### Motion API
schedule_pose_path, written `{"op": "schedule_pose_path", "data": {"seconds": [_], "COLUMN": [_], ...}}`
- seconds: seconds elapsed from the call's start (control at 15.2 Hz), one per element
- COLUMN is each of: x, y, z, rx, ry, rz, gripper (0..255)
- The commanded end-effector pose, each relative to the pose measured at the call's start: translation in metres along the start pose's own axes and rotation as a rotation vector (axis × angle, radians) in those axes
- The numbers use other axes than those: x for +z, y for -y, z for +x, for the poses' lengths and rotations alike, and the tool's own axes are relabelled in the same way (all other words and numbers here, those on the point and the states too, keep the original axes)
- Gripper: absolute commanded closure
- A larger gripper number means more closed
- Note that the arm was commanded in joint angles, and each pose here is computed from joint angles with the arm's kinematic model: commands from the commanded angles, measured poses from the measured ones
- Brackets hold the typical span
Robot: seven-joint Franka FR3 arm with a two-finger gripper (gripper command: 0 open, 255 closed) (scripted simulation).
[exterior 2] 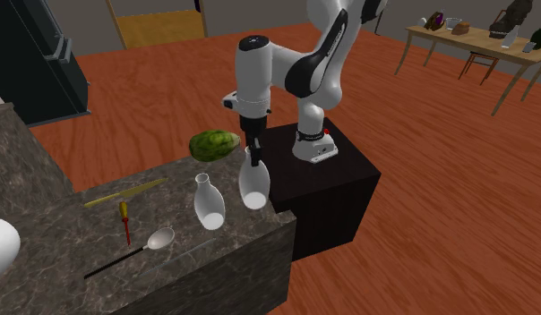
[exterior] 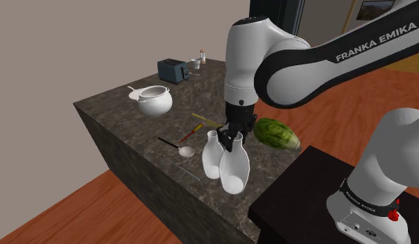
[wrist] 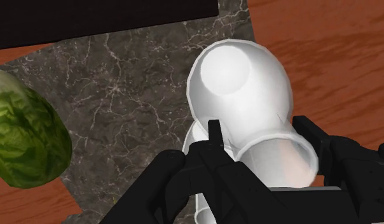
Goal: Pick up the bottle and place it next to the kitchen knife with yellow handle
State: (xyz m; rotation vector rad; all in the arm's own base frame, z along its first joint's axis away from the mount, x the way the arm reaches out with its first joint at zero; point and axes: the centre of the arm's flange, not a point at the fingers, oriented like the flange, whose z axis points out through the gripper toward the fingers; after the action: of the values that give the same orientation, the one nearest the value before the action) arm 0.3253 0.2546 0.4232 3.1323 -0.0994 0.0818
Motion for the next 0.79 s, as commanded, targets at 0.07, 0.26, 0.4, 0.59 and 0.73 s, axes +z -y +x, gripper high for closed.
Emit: {"op": "schedule_pose_path", "data": {"seconds": [0.07, 0.26, 0.4, 0.59, 0.73], "x": [-0.016, -0.031, -0.042, -0.058, -0.068], "y": [0.000, 0.000, 0.000, 0.000, 0.000], "z": [0.000, 0.001, 0.002, 0.003, 0.003], "rx": [0.000, 0.000, 0.000, 0.000, 0.000], "ry": [0.000, 0.000, 0.000, 0.000, 0.000], "rz": [0.000, 0.000, 0.000, 0.000, 0.000], "gripper": [255, 255, 255, 255, 255]}}
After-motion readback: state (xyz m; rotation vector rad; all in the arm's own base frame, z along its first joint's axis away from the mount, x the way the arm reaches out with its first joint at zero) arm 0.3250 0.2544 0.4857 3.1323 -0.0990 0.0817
